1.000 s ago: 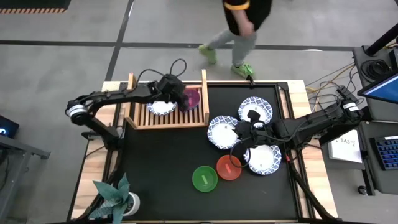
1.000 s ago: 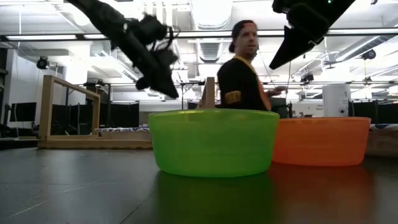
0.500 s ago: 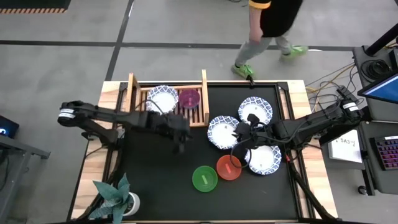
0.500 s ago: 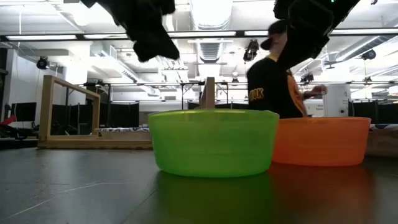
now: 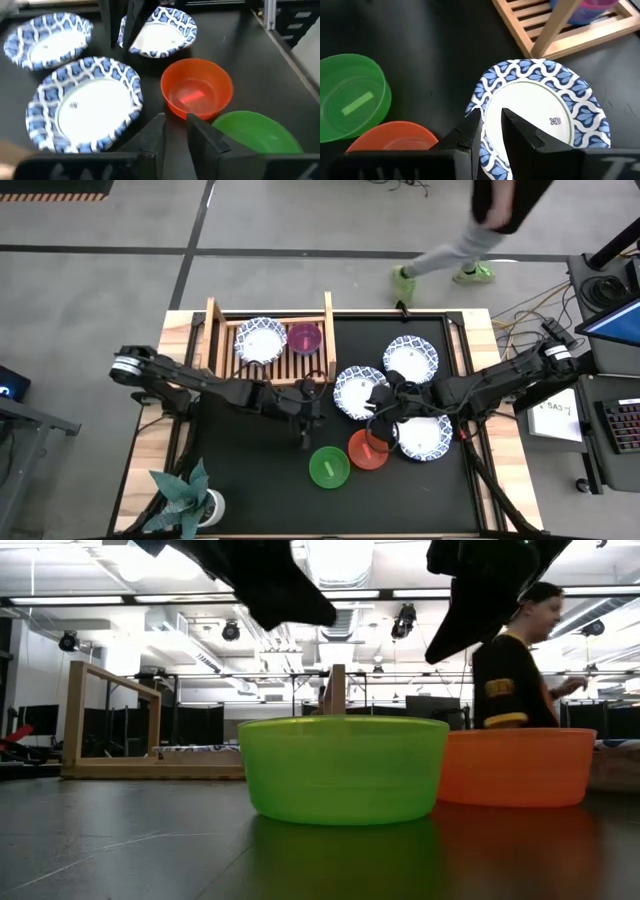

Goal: Place and stack bowls onto a shelf
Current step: Stack the middle white patterned bowl on top of the other white patterned bowl on the shelf

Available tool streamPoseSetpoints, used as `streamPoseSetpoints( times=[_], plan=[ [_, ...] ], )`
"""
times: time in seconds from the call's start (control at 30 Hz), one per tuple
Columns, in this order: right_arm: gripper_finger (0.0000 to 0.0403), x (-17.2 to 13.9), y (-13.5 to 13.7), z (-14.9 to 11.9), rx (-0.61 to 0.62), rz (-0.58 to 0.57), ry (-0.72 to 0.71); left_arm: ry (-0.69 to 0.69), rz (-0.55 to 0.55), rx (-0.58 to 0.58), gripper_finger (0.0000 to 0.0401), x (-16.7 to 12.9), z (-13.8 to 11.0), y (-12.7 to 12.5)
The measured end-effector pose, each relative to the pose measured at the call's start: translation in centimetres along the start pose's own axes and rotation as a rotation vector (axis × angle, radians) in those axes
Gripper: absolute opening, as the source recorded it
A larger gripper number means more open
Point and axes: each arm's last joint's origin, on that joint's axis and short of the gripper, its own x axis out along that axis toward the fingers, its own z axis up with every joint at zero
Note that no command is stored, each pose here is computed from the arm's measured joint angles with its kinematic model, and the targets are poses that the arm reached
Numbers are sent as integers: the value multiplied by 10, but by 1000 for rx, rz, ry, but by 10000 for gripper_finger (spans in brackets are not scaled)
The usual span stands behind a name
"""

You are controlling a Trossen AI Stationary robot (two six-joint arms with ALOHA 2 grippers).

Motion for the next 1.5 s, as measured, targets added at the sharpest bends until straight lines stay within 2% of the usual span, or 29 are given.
streamPoseSetpoints(
  times=[0.1, 0.27, 0.47, 0.67, 0.93, 1.03, 1.13, 1.23, 1.5],
  plan=[
    [81, -4, 1, 0, -23, 16, -8, -24, 37, 83, 94, 19, -2, 1],
    [111, -15, 2, 0, -64, 38, -36, 46, 98, 197, 140, 54, -4, 9],
    [138, -30, -2, -1, -72, 62, -92, 200, 120, 256, 151, 95, -11, 27],
    [151, -37, -6, -3, -51, 77, -139, 322, 113, 267, 136, 121, -25, 37],
    [150, -37, -9, -8, -50, 65, -169, 363, 109, 274, 118, 133, -31, 39],
    [150, -34, -10, -12, -58, 56, -159, 359, 110, 274, 94, 133, -30, 39],
    [150, -33, -10, -13, -61, 47, -153, 366, 109, 274, 53, 132, -31, 39],
    [151, -33, -10, -13, -59, 40, -159, 370, 109, 276, 12, 130, -26, 40],
    [146, -33, -10, -13, -63, 35, -166, 432, 66, 322, 3, 114, 2, 31]
  ],
)
